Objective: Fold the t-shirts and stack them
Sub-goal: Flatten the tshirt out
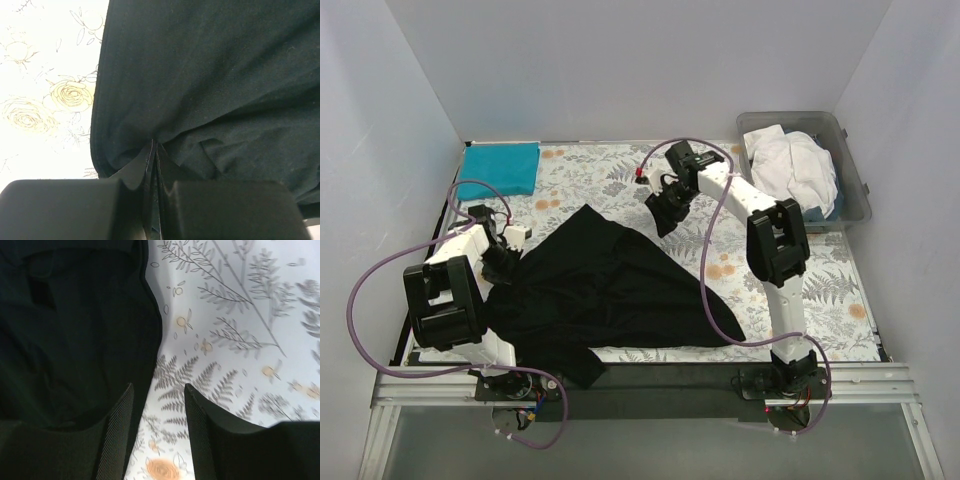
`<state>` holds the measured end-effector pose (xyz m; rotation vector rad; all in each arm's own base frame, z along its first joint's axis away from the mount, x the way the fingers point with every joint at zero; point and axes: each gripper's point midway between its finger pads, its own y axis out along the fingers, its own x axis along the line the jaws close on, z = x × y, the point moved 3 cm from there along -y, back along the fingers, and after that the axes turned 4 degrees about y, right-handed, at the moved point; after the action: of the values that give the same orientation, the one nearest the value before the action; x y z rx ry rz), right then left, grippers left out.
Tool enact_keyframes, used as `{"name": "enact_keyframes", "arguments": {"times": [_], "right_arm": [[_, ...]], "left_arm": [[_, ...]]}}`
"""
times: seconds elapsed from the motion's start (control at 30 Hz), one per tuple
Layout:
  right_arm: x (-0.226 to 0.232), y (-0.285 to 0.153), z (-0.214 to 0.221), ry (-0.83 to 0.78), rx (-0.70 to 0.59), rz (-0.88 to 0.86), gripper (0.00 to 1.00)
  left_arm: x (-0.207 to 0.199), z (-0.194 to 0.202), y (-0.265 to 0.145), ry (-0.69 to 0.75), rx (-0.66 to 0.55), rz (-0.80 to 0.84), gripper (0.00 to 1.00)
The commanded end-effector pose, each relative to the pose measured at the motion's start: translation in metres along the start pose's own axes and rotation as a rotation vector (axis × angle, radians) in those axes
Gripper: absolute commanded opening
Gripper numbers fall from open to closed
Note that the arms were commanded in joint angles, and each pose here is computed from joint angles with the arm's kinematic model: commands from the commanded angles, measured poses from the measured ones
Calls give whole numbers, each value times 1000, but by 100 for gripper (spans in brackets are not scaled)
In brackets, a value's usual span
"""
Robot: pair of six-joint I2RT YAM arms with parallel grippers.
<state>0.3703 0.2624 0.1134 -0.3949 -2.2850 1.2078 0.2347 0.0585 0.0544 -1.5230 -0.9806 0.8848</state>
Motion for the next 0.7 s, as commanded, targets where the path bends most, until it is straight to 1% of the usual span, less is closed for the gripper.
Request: {"name": "enact_keyframes", "arguments": {"times": [0.0, 0.07, 0.1, 0.17, 0.27, 0.37, 0.4, 0.47, 0.5, 0.57, 0.6, 0.63, 0.67], "right_arm": [[1, 13, -16, 22, -28, 18, 53], [2, 21, -24, 5, -43, 31, 55], [2, 26, -26, 7, -42, 36, 60], [3, 39, -28, -2, -41, 35, 66], [6, 53, -30, -16, -42, 32, 66], [11, 64, -34, -14, -50, -1, 64], [12, 67, -35, -8, -51, -7, 61], [15, 75, -34, -2, -44, -27, 56], [13, 78, -31, 8, -37, -30, 45], [8, 81, -23, 21, -13, -13, 30], [7, 75, -22, 19, -16, -4, 12], [0, 74, -7, 48, 11, 8, 2], [-3, 68, -1, 57, 15, 17, 1]], "left_arm": [[2, -10, -11, -5, -49, -3, 0], [2, -10, -10, -7, -45, 0, 0], [1, -9, -10, -10, -45, 2, 0], [0, -8, -9, -14, -42, 8, 0], [-1, -8, -9, -14, -45, 11, 0], [-1, -9, -9, -18, -49, 9, 0], [-1, -9, -8, -19, -50, 10, 0], [-1, -11, -8, -29, -52, 13, 0], [-1, -10, -8, -30, -51, 12, 0], [-1, -10, -7, -33, -49, 11, 0], [0, -9, -7, -32, -46, 4, 0], [1, -7, -6, -35, -43, 0, 0], [1, -7, -7, -31, -43, -8, 0]]}}
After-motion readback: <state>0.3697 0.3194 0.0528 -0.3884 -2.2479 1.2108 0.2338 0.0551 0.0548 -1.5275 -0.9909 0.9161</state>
